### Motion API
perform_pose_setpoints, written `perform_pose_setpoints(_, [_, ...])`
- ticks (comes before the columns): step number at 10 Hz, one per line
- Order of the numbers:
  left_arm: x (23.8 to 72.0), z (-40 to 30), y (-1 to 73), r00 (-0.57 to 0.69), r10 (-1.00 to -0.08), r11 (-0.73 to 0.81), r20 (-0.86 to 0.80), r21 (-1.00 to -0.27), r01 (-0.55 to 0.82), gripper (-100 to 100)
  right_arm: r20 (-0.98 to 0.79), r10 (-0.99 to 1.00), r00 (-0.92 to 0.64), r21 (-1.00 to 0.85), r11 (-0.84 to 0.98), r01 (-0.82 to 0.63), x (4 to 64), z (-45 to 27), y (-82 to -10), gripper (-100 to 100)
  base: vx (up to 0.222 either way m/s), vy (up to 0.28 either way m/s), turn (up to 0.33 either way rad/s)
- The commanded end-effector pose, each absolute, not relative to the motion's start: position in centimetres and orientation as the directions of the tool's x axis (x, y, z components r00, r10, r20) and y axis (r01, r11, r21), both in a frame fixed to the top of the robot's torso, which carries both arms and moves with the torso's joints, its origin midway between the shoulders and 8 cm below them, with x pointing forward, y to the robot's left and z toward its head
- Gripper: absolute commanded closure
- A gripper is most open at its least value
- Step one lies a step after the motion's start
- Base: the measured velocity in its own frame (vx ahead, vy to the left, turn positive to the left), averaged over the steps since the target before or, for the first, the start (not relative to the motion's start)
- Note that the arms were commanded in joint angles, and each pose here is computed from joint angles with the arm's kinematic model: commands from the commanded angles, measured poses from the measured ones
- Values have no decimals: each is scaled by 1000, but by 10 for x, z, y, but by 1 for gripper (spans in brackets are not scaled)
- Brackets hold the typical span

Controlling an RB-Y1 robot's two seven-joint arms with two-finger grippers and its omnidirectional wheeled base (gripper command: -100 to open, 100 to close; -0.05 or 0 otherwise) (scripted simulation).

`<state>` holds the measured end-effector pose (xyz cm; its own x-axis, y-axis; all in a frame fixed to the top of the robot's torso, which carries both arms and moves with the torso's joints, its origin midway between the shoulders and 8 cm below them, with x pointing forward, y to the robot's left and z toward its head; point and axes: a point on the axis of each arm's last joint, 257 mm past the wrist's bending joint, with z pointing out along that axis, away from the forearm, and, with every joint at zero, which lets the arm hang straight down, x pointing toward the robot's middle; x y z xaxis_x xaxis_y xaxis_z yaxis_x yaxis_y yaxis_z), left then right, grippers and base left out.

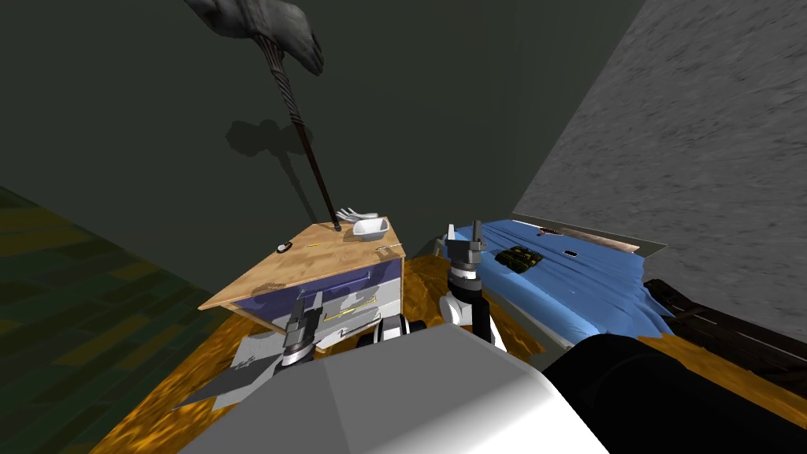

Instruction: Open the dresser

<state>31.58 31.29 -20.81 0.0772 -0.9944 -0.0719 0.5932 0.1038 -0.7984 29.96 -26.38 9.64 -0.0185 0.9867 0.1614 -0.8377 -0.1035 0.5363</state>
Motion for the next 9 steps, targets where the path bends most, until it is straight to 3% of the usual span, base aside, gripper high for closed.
perform_pose_setpoints(1, [308, -228, 316, 82, -995, 95, -59, -822, 561, -100, 161, 987, -19, 536, -104, -838, 300, 96, -264, 0, 44, -24, 14])
perform_pose_setpoints(9, [286, -259, 324, 107, -994, 83, -29, -841, 534, -100, 161, 987, -18, 536, -103, -838, 300, 96, -264, 0, 48, -27, 7])
